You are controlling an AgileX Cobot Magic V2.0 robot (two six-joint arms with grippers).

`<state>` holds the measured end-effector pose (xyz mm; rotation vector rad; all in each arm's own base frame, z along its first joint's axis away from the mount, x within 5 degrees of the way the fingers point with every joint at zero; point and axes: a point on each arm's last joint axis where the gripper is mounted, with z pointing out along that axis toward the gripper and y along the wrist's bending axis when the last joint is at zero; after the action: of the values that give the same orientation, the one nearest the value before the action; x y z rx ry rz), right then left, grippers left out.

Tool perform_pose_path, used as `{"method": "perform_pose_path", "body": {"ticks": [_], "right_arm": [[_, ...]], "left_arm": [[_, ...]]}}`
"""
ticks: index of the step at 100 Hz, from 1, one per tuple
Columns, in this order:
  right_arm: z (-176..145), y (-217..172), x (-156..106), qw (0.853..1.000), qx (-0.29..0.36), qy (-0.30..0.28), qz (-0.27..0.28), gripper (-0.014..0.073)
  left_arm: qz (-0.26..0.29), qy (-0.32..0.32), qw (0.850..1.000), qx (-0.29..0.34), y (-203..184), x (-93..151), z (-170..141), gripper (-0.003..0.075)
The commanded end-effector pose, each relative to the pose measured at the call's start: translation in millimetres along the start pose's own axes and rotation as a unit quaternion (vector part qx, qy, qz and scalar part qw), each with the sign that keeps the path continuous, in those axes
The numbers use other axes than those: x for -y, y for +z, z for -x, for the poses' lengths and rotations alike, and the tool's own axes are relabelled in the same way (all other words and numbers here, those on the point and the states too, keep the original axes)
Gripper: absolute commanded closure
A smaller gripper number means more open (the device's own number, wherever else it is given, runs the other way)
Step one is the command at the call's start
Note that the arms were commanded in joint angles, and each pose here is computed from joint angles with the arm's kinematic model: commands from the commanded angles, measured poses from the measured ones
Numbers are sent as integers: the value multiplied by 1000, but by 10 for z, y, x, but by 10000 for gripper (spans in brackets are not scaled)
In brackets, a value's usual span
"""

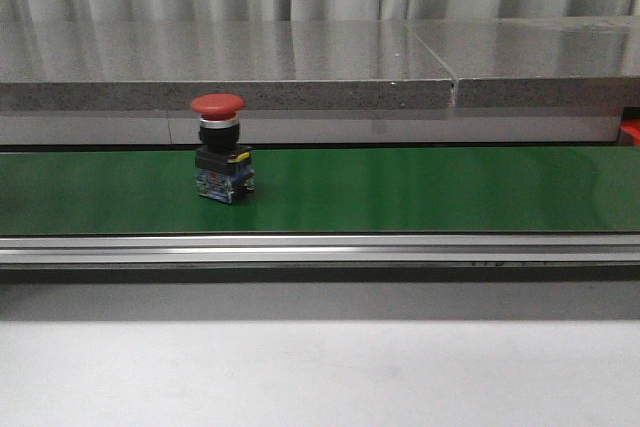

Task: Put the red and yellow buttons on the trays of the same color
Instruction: 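Carry the yellow button with the left gripper onto the belt, release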

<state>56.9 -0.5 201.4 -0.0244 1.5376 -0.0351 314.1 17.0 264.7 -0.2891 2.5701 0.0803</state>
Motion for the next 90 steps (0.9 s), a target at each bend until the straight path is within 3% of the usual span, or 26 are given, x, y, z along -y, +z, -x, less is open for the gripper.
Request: {"method": "perform_pose_path", "body": {"ticks": [1, 12, 24, 31, 43, 53, 71, 90], "right_arm": [[113, -21, -2, 999, 52, -2, 1, 714], [113, -21, -2, 999, 52, -2, 1, 714], [113, -21, -2, 999, 52, -2, 1, 714], [113, -21, -2, 999, 52, -2, 1, 714], [113, -21, -2, 999, 52, -2, 1, 714], [113, -21, -2, 999, 52, -2, 1, 714], [113, -21, -2, 999, 52, -2, 1, 714], [113, -21, -2, 999, 52, -2, 1, 714]], "left_arm": [[-16, -2, 999, 49, -131, 44, 138, 738], [-17, -5, 999, 41, -75, 53, 131, 731], [-16, -5, 999, 34, -47, 56, 123, 635], [-16, -2, 999, 34, -47, 56, 123, 524], [-17, 7, 999, 34, -47, 57, 122, 267], [-18, 6, 999, 43, -84, 62, 173, 141], [-28, 6, 997, 76, -272, 84, 362, 131], [-59, 9, 986, 157, -745, 108, 491, 131]]}}
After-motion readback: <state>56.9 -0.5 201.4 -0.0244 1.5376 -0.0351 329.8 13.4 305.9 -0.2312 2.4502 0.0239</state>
